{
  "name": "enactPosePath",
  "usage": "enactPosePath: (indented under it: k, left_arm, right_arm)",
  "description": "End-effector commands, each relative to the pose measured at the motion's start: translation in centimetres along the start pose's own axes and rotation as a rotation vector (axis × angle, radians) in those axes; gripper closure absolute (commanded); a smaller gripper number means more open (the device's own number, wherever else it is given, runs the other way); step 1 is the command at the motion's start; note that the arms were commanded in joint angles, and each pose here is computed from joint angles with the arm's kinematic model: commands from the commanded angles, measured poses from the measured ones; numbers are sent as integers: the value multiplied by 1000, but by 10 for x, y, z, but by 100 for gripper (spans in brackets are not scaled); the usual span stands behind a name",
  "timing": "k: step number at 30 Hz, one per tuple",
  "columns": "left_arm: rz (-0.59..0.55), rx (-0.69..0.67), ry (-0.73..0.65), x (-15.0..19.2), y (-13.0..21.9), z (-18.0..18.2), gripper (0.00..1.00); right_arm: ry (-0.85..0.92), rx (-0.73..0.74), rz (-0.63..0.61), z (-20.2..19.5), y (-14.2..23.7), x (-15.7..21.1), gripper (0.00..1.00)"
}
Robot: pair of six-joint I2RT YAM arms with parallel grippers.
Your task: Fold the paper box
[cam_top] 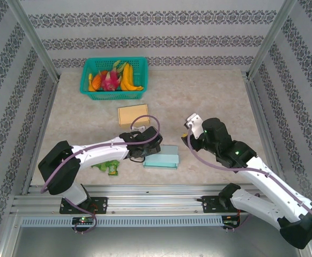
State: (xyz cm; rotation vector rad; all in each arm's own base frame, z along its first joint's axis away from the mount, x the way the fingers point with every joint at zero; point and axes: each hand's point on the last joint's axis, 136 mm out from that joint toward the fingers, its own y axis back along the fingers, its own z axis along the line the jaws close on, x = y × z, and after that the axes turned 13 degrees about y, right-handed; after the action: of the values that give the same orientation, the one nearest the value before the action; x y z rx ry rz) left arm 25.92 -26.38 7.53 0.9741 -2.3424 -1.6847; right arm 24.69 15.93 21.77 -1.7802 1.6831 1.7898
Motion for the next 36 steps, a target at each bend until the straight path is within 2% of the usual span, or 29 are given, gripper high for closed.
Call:
enactPosePath:
  k: [1, 7, 18, 36]
  left_arm:
    - [-18, -37, -14, 4, -4, 9, 27]
    - [-38, -53, -32, 5, -3, 11, 27]
    - [-60, -53, -44, 8, 0, 12, 27]
    - [-101, -64, -63, 3, 10, 15, 26]
  right_arm:
    - [-367, 96, 42, -11, -3, 16, 45]
    - [-520, -33, 25, 21, -19, 29, 45]
    - [-505, -94, 71, 54, -38, 50, 43]
    - [-432, -80, 146, 81, -60, 77, 41]
